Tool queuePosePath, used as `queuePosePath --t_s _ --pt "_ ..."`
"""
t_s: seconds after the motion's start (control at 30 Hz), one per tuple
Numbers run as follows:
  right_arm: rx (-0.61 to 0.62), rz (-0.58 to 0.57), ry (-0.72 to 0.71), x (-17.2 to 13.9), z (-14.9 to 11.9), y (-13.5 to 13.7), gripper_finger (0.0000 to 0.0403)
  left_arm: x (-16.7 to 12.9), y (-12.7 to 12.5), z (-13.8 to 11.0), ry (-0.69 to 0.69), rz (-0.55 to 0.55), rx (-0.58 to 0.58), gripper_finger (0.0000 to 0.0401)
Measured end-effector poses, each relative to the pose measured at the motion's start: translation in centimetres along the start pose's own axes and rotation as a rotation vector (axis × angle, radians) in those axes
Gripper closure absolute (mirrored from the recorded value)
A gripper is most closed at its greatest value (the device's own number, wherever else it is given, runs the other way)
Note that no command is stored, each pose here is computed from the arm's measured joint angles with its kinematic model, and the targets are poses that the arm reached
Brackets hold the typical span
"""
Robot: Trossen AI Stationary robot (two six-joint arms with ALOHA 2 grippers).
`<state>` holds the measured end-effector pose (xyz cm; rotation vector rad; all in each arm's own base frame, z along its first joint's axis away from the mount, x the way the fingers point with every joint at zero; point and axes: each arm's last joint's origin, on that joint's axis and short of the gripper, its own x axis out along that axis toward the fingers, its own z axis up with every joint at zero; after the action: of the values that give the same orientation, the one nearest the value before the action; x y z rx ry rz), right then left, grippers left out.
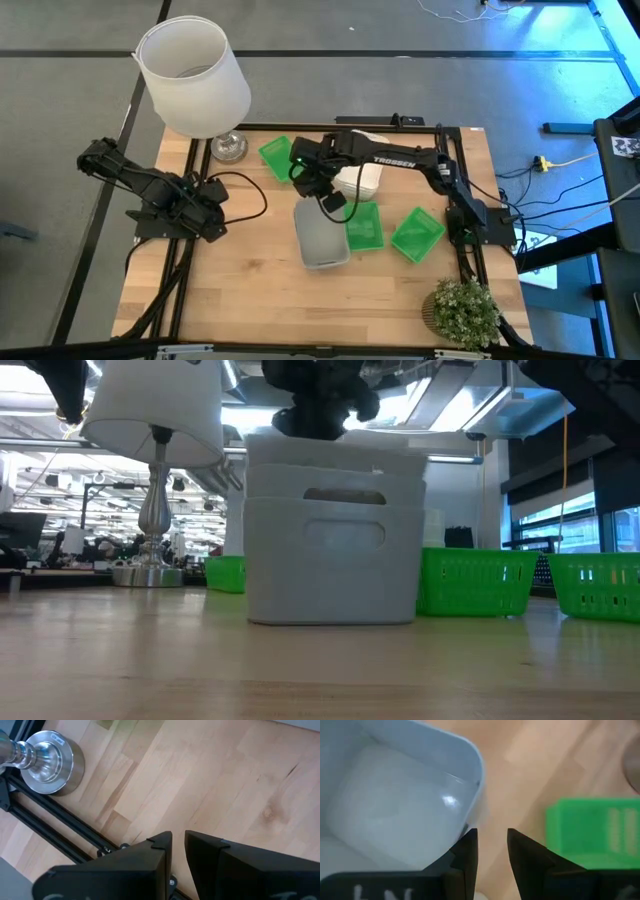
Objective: Stack baskets by color
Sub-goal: Stack the bottom gray bin on top of the top gray bin
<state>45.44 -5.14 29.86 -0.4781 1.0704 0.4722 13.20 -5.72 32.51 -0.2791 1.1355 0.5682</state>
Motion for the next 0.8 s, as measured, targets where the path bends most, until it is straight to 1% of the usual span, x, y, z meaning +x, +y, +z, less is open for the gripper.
queuePosePath --t_s 0.13,0.23,0.33,0.47,0.6,0.67,0.8 --pt "-0.009 0.093 -0.074 0.1 0.5 0.6 0.0297 0.0 0.0 0.0 0.000 0.000 0.000 0.0358" --pt "-0.020 0.101 -0.082 0.2 0.7 0.8 0.0297 0.0 0.0 0.0 0.000 0.000 0.000 0.0358" --pt "-0.065 0.054 -0.042 0.2 0.6 0.7 0.0297 0.0 0.0 0.0 -0.001 0.000 0.000 0.0358" --pt "-0.073 -0.029 0.022 -0.7 0.8 0.7 0.0297 0.0 0.0 0.0 0.000 0.000 0.001 0.0358" --pt "-0.090 -0.079 -0.039 -3.1 1.9 1.1 0.0297 0.0 0.0 0.0 0.000 0.001 0.001 0.0358" --pt "-0.069 -0.058 -0.075 -3.7 2.0 1.4 0.0297 0.0 0.0 0.0 -0.001 0.000 0.001 0.0358" --pt "-0.044 0.048 -0.106 -3.7 1.9 2.1 0.0297 0.0 0.0 0.0 -0.001 0.001 0.001 0.0358"
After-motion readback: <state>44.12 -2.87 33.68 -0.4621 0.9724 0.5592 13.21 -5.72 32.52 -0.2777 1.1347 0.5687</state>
